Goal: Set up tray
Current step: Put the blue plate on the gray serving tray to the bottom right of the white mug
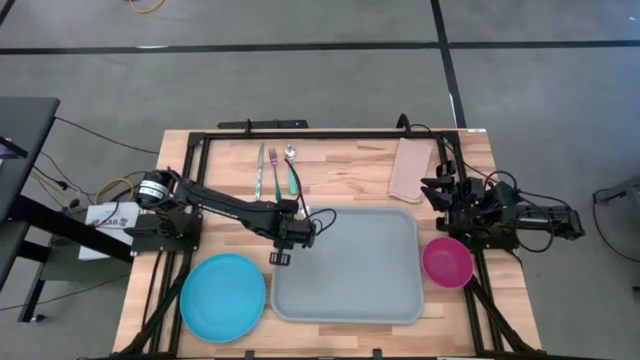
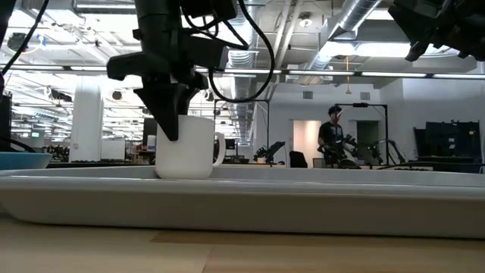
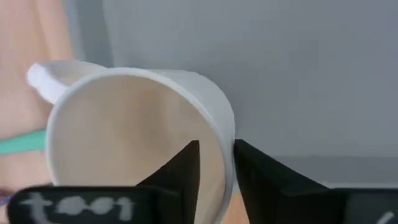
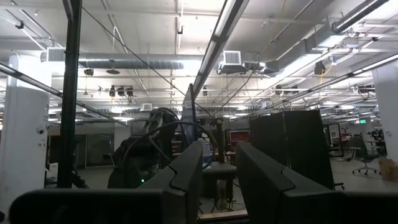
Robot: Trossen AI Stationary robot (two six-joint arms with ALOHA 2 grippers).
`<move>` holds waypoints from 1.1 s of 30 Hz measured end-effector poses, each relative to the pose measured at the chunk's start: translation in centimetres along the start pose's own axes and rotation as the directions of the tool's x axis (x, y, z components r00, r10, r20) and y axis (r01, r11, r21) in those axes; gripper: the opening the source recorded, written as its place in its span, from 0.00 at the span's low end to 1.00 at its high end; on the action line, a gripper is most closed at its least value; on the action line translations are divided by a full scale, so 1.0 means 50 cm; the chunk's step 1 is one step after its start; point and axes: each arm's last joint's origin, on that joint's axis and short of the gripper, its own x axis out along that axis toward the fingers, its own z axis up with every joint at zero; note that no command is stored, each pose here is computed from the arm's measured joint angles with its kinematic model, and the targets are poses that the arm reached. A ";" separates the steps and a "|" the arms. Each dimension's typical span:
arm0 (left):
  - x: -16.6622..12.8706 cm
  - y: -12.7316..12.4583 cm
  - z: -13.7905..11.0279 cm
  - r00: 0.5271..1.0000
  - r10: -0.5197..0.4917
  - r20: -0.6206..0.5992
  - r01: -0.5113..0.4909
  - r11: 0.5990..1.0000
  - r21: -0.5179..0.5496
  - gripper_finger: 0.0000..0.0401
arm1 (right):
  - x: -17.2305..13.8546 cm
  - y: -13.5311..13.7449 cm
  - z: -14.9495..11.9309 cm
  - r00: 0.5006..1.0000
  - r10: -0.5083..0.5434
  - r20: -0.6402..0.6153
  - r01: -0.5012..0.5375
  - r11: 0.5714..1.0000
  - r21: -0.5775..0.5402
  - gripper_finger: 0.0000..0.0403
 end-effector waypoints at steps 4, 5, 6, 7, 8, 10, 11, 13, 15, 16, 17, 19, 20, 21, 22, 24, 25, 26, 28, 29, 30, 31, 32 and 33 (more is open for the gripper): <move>-0.018 0.005 0.007 1.000 0.029 -0.003 -0.029 1.000 0.001 0.25 | 0.000 0.000 -0.006 1.000 0.001 -0.031 0.000 0.999 0.038 0.23; -0.022 0.006 0.010 1.000 0.030 0.001 -0.030 1.000 0.000 0.25 | 0.000 0.000 -0.007 0.999 0.001 -0.037 0.001 0.999 0.048 0.23; -0.028 0.008 0.014 0.999 0.031 0.006 -0.031 1.000 -0.003 0.25 | 0.000 0.000 -0.008 0.999 0.003 -0.044 -0.001 0.999 0.049 0.23; -0.035 0.009 0.018 0.999 0.032 0.016 -0.032 0.999 -0.008 0.25 | 0.000 0.001 -0.011 0.998 0.010 -0.057 -0.007 0.999 0.050 0.23; -0.042 0.011 0.023 0.999 0.034 0.027 -0.034 0.999 -0.011 0.25 | 0.000 0.002 -0.014 0.997 0.025 -0.071 -0.021 0.999 0.050 0.23; -0.052 0.013 0.028 0.999 0.034 0.030 -0.034 0.999 -0.009 0.25 | -0.001 0.004 -0.015 0.994 0.073 -0.077 -0.069 0.996 0.054 0.23; -0.059 0.014 0.029 0.999 0.035 0.026 -0.035 0.999 -0.007 0.25 | -0.001 0.006 -0.014 0.992 0.103 -0.070 -0.099 0.993 0.056 0.23; -0.077 0.019 0.036 0.998 0.047 0.031 -0.047 0.999 -0.009 0.25 | -0.001 0.010 -0.012 0.985 0.160 -0.059 -0.156 0.986 0.060 0.23; -0.100 0.025 0.041 0.997 0.066 0.028 -0.066 0.998 -0.016 0.25 | -0.001 0.012 -0.009 0.980 0.192 -0.044 -0.188 0.979 0.075 0.23; -0.111 0.028 0.042 0.997 0.073 0.021 -0.073 0.997 -0.016 0.25 | -0.001 0.013 -0.008 0.980 0.196 -0.037 -0.193 0.977 0.088 0.23; -0.124 0.031 0.044 0.997 0.080 0.019 -0.080 0.997 -0.017 0.25 | -0.001 0.014 -0.007 0.979 0.201 -0.033 -0.197 0.975 0.102 0.23; -0.153 0.038 0.050 0.996 0.088 0.026 -0.087 0.996 -0.034 0.25 | -0.001 0.017 -0.007 0.976 0.217 -0.029 -0.212 0.968 0.133 0.23; -0.170 0.041 0.052 0.996 0.088 0.025 -0.087 0.995 -0.050 0.25 | 0.000 0.019 -0.005 0.974 0.227 -0.021 -0.222 0.965 0.142 0.23; -0.187 0.045 0.051 0.996 0.088 0.017 -0.087 0.994 -0.070 0.25 | 0.001 0.022 -0.003 0.971 0.238 -0.008 -0.234 0.960 0.151 0.23; -0.203 0.049 0.051 0.996 0.088 0.014 -0.087 0.992 -0.091 0.25 | 0.002 0.024 -0.002 0.968 0.249 0.004 -0.247 0.956 0.156 0.23; -0.237 0.054 0.050 0.996 0.090 0.009 -0.088 0.988 -0.125 0.25 | 0.005 0.030 0.000 0.962 0.272 0.015 -0.272 0.950 0.152 0.23; -0.254 0.057 0.046 0.996 0.094 -0.002 -0.094 0.986 -0.138 0.25 | 0.008 0.033 0.001 0.958 0.285 0.011 -0.284 0.948 0.144 0.23; -0.270 0.059 0.042 0.994 0.105 -0.016 -0.106 0.983 -0.148 0.25 | 0.012 0.036 0.005 0.955 0.296 0.007 -0.294 0.946 0.139 0.23; -0.300 0.062 0.029 0.989 0.142 -0.052 -0.148 0.976 -0.159 0.25 | 0.020 0.041 0.011 0.948 0.317 -0.004 -0.313 0.940 0.137 0.23; -0.310 0.061 0.026 0.986 0.162 -0.045 -0.167 0.972 -0.168 0.25 | 0.025 0.045 0.013 0.945 0.328 -0.014 -0.323 0.936 0.137 0.23; -0.320 0.061 0.024 0.985 0.170 -0.018 -0.170 0.970 -0.176 0.25 | 0.030 0.048 0.014 0.941 0.339 -0.024 -0.332 0.933 0.138 0.23; -0.333 0.057 0.016 0.987 0.160 0.004 -0.157 0.972 -0.175 0.25 | 0.035 0.051 0.016 0.937 0.348 -0.026 -0.341 0.930 0.137 0.23; -0.346 0.055 0.008 0.990 0.138 0.022 -0.132 0.976 -0.175 0.25 | 0.041 0.054 0.019 0.935 0.355 -0.027 -0.348 0.928 0.130 0.23; -0.360 0.054 -0.003 0.992 0.123 0.037 -0.115 0.977 -0.177 0.25 | 0.050 0.057 0.022 0.933 0.359 -0.030 -0.353 0.927 0.123 0.23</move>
